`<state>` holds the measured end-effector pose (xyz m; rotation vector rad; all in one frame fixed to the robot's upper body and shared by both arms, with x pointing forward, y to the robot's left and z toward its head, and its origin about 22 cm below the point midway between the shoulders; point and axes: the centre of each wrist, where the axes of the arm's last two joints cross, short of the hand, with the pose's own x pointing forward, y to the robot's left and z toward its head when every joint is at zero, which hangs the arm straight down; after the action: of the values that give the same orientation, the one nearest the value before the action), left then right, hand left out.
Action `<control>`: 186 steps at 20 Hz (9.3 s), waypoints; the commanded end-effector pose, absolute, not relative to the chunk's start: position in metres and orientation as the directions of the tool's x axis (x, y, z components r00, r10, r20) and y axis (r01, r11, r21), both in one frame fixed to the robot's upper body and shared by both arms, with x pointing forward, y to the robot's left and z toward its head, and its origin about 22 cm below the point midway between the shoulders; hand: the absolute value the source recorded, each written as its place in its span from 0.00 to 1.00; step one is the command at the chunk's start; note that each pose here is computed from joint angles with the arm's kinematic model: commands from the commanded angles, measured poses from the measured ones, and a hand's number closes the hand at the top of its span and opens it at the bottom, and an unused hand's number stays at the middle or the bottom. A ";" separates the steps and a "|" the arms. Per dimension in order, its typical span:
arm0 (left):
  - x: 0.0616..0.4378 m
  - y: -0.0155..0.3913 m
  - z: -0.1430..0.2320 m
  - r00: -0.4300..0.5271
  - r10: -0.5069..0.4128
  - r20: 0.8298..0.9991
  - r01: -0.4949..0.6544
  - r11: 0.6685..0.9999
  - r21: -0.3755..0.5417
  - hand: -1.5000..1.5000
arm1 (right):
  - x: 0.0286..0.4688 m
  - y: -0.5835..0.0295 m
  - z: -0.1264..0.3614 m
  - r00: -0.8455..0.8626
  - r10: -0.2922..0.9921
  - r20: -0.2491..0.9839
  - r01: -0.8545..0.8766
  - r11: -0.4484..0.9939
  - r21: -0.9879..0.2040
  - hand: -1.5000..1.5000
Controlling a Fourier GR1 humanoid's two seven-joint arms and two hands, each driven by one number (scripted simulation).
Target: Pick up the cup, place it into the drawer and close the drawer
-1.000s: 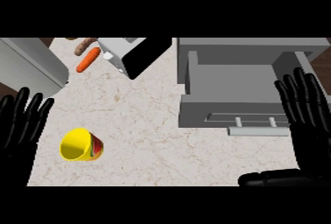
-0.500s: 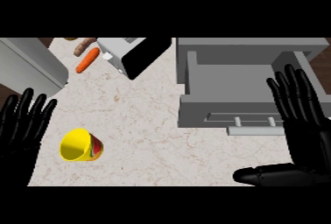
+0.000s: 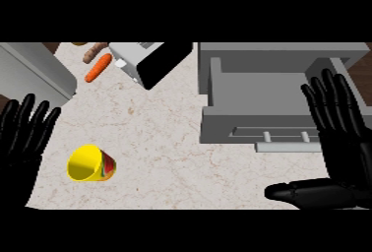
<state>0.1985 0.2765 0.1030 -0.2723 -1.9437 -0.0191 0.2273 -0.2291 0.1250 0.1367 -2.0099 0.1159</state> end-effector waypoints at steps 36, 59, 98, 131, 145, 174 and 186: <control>0.215 0.333 -0.041 -0.137 0.055 0.989 0.041 0.998 -0.050 0.00 | 0.236 -0.235 0.153 -0.426 -0.046 0.903 -0.164 0.986 -0.027 0.00; 0.205 0.355 -0.119 -0.136 0.071 0.988 0.015 0.997 -0.070 0.00 | 0.211 -0.261 0.133 -0.423 -0.042 0.905 -0.170 0.985 -0.033 0.00; 0.245 0.318 -0.140 -0.301 0.301 0.905 0.113 0.953 -0.279 1.00 | 0.223 -0.252 0.145 -0.411 -0.057 0.910 -0.182 0.983 -0.021 0.00; 0.338 0.171 0.096 -0.497 0.325 0.805 0.260 0.940 -0.219 1.00 | 0.221 -0.243 0.155 -0.409 -0.032 0.912 -0.153 0.988 -0.033 0.00; 0.377 0.103 0.187 -0.488 0.216 0.846 0.241 0.965 -0.108 1.00 | 0.230 -0.253 0.141 -0.403 -0.024 0.915 -0.161 0.986 -0.045 0.00; 0.432 0.016 0.160 -0.346 -0.010 0.938 0.182 0.980 0.077 1.00 | 0.231 -0.265 0.151 -0.428 -0.026 0.903 -0.194 0.979 -0.063 0.00; 0.437 0.016 0.143 -0.329 -0.191 0.925 0.172 0.951 0.258 1.00 | 0.236 -0.245 0.134 -0.422 -0.048 0.905 -0.216 0.975 -0.049 0.00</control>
<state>0.4314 0.0155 0.1383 -0.0308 -1.8867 -0.3115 0.2403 -0.2464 0.1372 0.1979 -2.0019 0.1878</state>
